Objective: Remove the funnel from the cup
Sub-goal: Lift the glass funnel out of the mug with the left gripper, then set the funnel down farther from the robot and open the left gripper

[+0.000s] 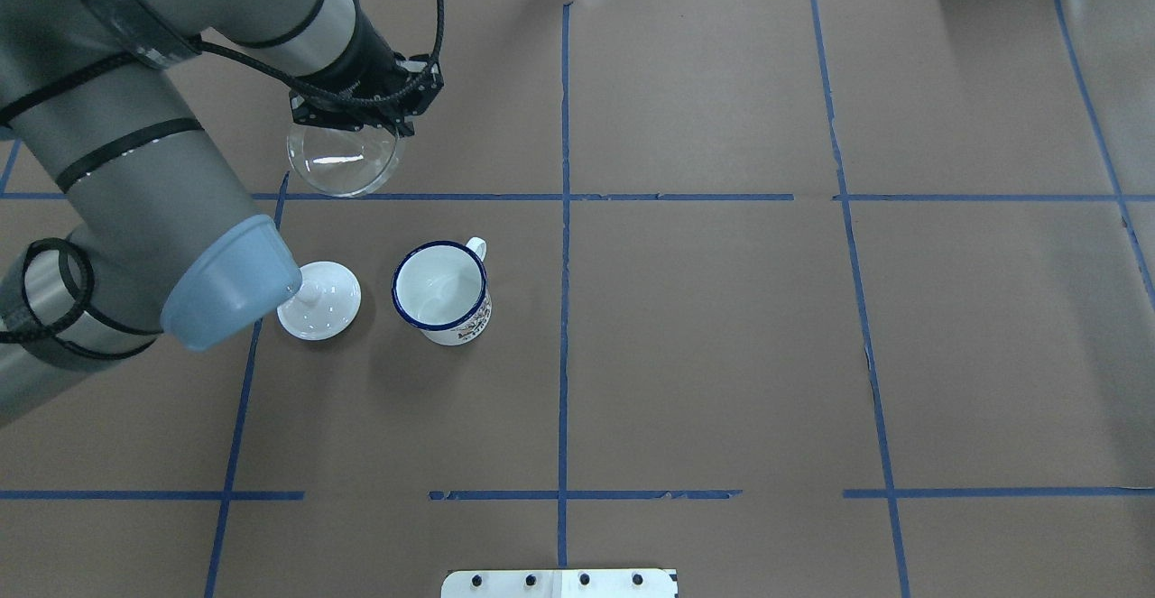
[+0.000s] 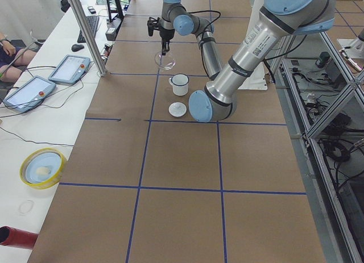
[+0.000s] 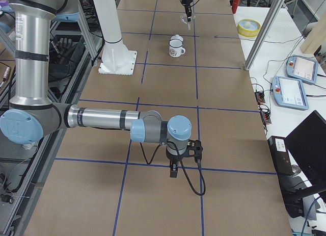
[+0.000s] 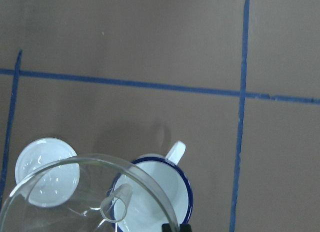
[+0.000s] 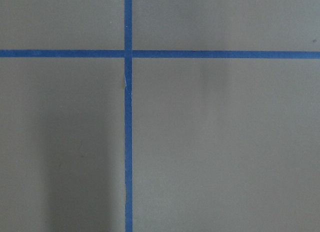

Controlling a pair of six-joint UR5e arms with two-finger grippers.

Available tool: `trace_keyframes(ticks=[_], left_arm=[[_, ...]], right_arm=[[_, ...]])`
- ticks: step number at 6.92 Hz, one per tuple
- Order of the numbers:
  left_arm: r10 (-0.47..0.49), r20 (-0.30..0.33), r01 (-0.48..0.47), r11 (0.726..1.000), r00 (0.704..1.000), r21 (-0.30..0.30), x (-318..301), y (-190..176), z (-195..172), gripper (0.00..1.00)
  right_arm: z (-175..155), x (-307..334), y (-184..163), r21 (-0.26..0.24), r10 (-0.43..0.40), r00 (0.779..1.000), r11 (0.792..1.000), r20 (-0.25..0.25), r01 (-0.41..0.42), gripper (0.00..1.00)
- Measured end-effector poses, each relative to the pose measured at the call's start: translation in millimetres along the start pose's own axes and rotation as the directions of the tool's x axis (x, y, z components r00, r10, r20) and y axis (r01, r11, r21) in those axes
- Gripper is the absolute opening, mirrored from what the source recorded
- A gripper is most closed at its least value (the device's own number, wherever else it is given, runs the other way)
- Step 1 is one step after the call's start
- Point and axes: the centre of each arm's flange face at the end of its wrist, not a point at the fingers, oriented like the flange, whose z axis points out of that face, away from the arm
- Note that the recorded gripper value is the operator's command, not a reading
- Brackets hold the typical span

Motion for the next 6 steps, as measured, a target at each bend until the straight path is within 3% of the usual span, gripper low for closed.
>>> trace_keyframes(ticks=[1,3,6], left_arm=[[-0.1,-0.065,0.106,0.99,0.993,0.091,-13.8,-26.8,17.4,0.0],[-0.265,-0.143,0.291,0.932,0.954,0.217,-33.0,-64.0,67.0,0.0],[-0.398,-0.287,0.485,0.785,0.871,0.385,-60.6,-73.7,177.1,0.0]], right_arm=[[0.1,0.1,0.0,0.0,0.0,1.0,1.0,0.0,0.0,1.0],[0.2,0.2,0.1,0.0,0.0,1.0,1.0,0.0,0.0,1.0],[0.0,0.0,0.0,0.0,0.0,1.0,1.0,0.0,0.0,1.0]])
